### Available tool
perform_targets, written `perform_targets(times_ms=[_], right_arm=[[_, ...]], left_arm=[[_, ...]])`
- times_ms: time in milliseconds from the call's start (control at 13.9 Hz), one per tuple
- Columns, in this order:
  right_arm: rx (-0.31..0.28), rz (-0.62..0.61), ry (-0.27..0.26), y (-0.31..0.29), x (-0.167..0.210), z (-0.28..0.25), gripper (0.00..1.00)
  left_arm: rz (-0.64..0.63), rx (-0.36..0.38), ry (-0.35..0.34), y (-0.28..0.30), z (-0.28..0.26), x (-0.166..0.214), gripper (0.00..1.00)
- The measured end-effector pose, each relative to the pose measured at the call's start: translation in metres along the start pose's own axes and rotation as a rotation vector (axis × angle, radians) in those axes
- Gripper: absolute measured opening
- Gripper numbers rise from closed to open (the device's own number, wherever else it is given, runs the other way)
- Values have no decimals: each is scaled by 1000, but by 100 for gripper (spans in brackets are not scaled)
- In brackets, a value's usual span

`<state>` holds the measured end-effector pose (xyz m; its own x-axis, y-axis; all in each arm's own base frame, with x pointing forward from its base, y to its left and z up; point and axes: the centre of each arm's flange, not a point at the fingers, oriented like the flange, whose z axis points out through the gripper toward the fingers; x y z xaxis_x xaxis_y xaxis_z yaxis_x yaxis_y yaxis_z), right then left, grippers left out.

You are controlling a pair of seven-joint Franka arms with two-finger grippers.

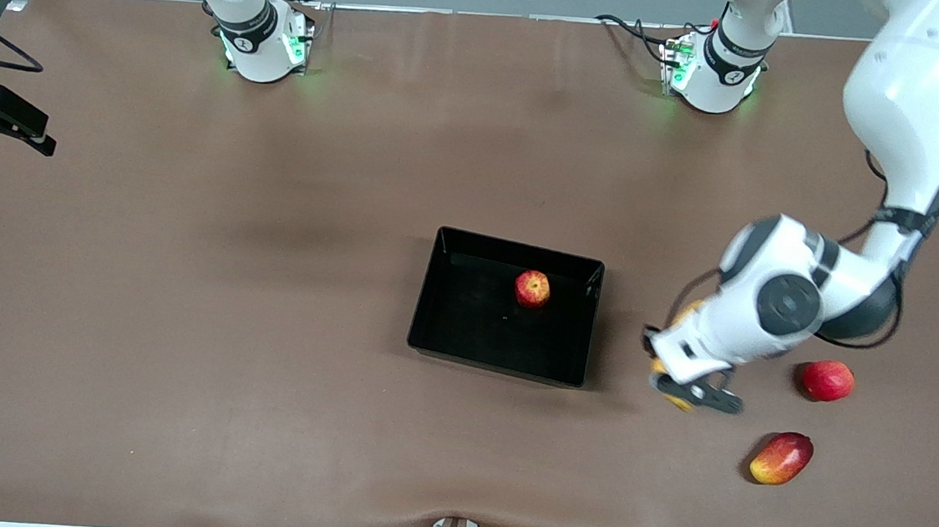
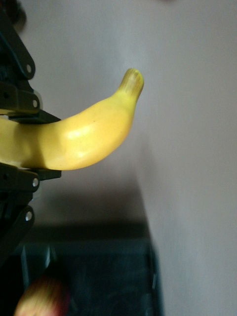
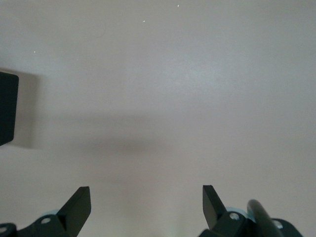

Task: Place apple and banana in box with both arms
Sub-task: 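Carry the banana over the box with the left gripper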

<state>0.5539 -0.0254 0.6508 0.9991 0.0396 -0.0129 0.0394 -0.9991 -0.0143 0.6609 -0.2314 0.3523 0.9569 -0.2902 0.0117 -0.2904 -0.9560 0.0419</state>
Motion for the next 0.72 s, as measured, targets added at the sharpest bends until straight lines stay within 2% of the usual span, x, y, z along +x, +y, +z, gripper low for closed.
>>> perform_targets(times_ms=[143, 359, 717], right_arm=[[0, -2, 0, -1, 0, 0, 100], [0, -3, 0, -2, 0, 0, 100], [1, -10, -4, -5, -1, 0, 100]], left_arm=[[15, -15, 19, 68, -19, -8, 37], [36, -15, 25, 172, -17, -26, 37], [-25, 10, 101, 256, 32, -25, 37]])
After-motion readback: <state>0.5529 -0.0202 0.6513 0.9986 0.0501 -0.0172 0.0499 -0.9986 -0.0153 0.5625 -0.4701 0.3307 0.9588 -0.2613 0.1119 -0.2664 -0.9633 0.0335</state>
